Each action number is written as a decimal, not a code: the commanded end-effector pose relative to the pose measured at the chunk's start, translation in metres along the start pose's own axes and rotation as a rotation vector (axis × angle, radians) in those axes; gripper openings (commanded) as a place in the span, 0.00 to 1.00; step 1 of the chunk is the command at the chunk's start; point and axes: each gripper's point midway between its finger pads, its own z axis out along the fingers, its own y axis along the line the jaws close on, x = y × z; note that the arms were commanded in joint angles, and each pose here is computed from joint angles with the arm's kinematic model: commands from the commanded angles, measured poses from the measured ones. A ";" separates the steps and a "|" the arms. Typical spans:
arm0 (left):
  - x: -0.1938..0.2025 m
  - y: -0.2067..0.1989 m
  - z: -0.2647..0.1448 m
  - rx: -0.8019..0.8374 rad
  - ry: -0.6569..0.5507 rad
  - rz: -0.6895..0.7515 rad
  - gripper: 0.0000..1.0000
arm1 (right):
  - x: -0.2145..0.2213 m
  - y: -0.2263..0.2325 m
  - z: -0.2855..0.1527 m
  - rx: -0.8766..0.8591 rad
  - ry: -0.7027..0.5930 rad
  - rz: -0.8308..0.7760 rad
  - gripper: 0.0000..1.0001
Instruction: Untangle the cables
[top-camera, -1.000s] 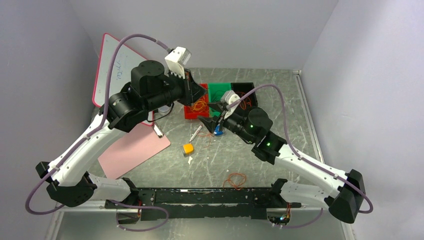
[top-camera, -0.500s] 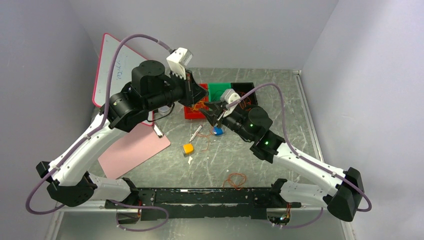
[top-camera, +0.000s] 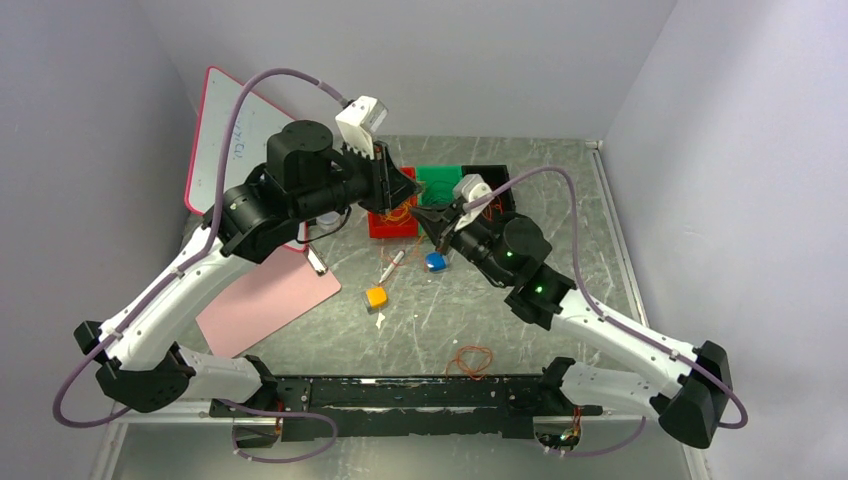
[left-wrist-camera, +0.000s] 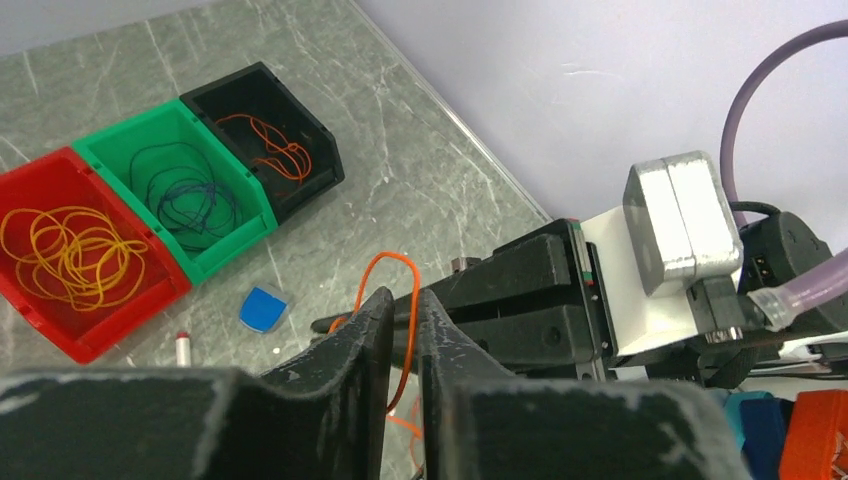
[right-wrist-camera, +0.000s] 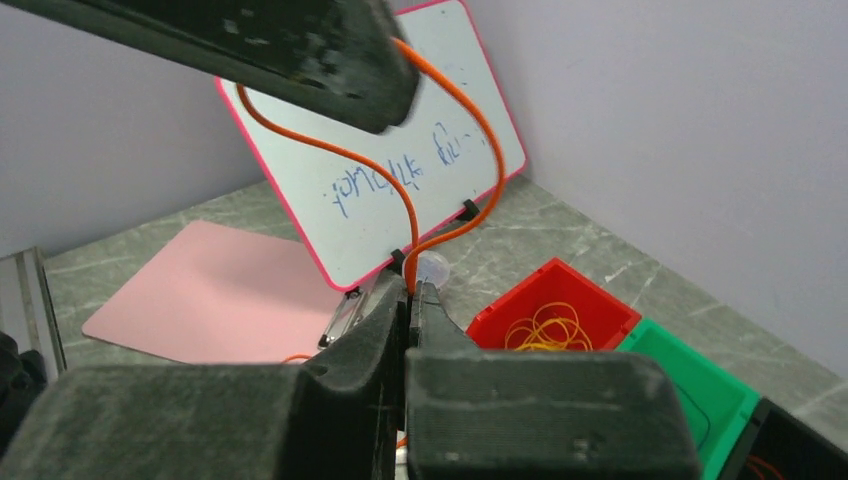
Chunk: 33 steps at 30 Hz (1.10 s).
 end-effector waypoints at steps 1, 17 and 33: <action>-0.010 0.003 -0.010 -0.021 -0.050 -0.010 0.28 | 0.004 -0.022 -0.015 0.134 0.018 0.069 0.00; 0.026 0.044 -0.007 -0.181 -0.004 -0.022 0.56 | 0.025 -0.179 -0.062 0.708 0.186 0.130 0.00; 0.110 0.117 0.008 -0.324 0.173 -0.101 0.54 | 0.045 -0.310 -0.043 0.937 0.228 0.047 0.00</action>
